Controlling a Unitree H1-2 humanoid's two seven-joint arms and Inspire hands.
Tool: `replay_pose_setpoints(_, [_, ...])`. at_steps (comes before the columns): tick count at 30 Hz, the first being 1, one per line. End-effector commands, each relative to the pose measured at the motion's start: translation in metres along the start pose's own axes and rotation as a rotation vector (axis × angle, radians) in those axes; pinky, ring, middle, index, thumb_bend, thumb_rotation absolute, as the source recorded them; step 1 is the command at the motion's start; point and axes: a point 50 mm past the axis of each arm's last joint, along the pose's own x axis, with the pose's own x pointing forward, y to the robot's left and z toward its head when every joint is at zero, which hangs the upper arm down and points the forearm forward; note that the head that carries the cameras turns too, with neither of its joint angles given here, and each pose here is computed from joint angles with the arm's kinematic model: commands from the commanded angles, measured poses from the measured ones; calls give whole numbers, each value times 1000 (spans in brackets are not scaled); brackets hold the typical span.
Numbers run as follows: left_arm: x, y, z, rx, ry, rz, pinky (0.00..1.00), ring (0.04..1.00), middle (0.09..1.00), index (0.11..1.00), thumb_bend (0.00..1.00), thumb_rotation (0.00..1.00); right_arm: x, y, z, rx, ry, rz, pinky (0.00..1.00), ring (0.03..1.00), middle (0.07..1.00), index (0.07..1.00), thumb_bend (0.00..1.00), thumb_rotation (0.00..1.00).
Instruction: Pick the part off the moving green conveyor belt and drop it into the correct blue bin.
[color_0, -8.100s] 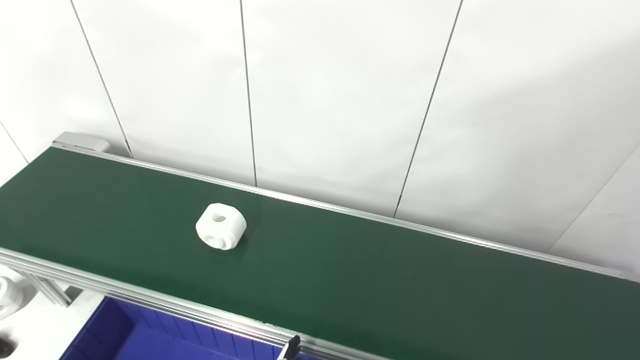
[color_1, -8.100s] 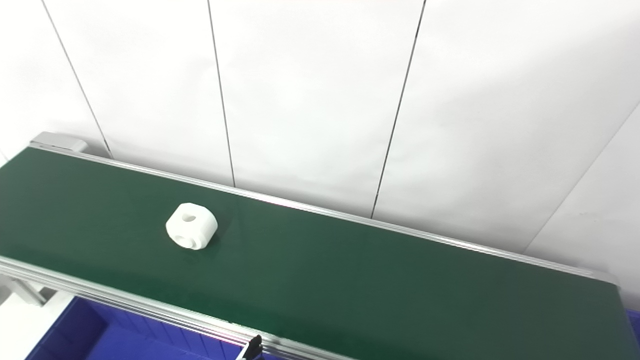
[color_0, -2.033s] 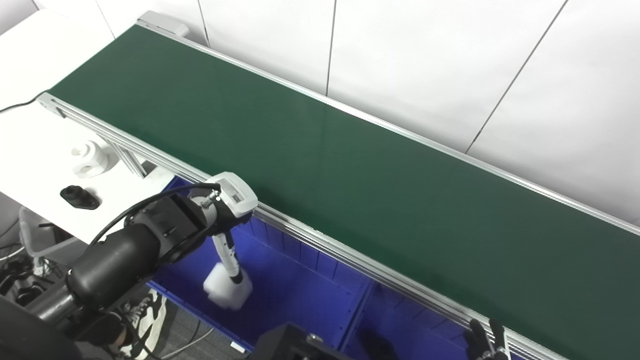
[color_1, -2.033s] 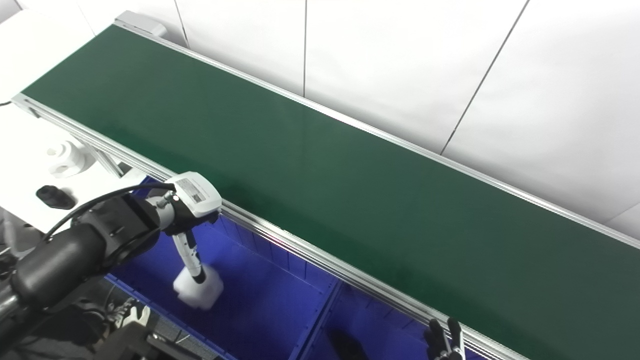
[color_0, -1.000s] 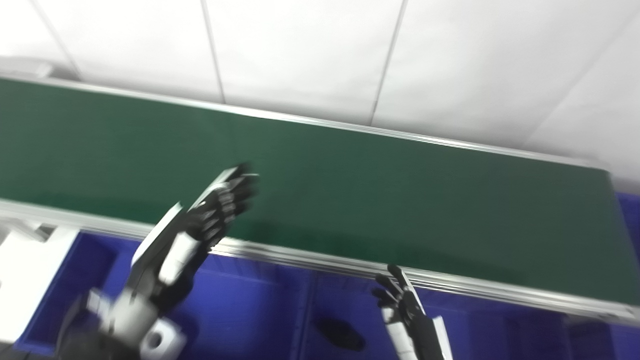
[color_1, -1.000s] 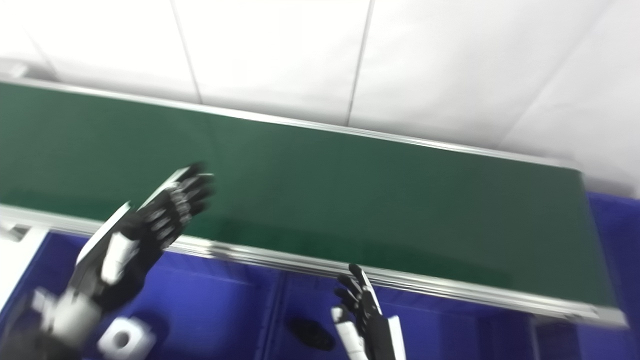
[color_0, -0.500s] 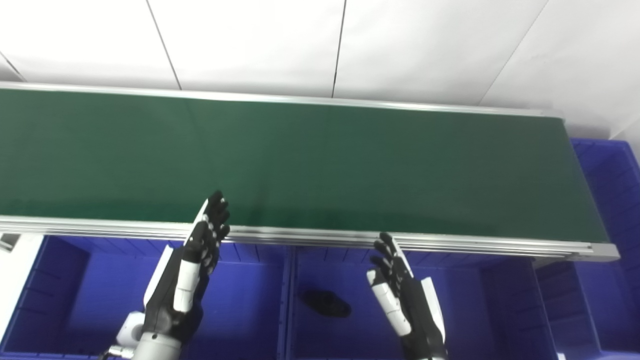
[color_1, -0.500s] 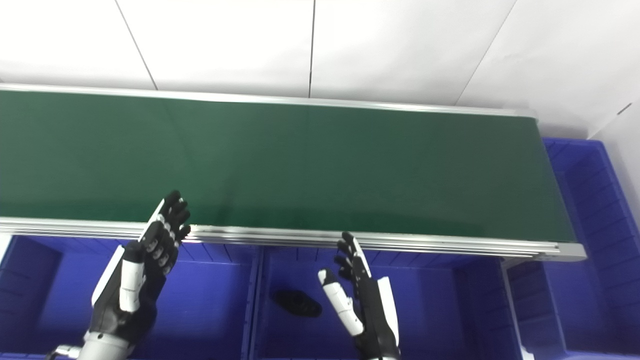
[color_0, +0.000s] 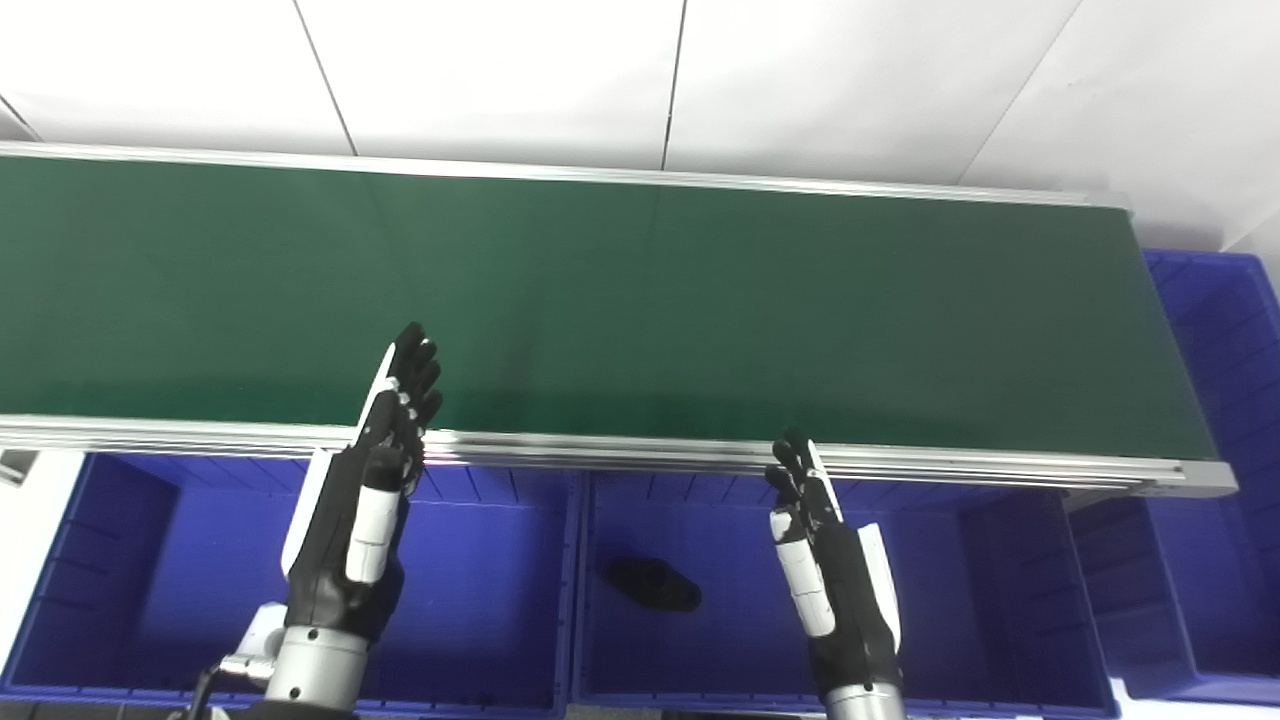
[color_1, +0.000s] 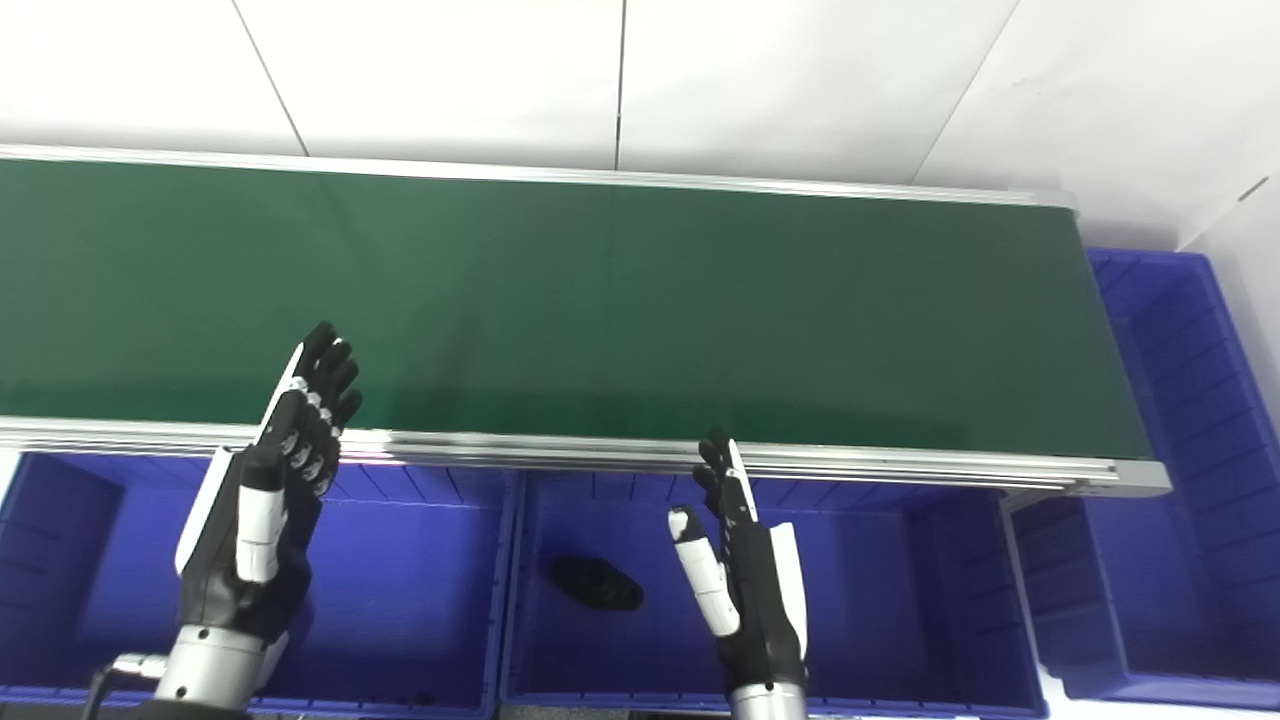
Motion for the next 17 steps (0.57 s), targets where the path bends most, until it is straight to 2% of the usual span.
replay_pose_setpoints(1, [-5,-2,4,4,-42,0,1000,1000,1000,1000,663,954,3,15,21,86,-118,-7,941,920,951,979,860,1000])
replay_pose_setpoints(8, [-18,-3,-2,-7,-24,12,1000,1000,1000,1000,698,916,-4,14,18,100,-112,1,950,921,952,979,836,1000])
replay_pose_setpoints(15, [-26,-5,-11,2,13,12,1000,1000,1000,1000,577,972,-7,12,13,95,-104,5,945,932,961,984,810,1000])
replay_pose_setpoints(17, [-27,-7,-13,-9,40,36,1000,1000,1000,1000,576,965,-8,12,11,80,-103,6,943,931,961,984,813,1000])
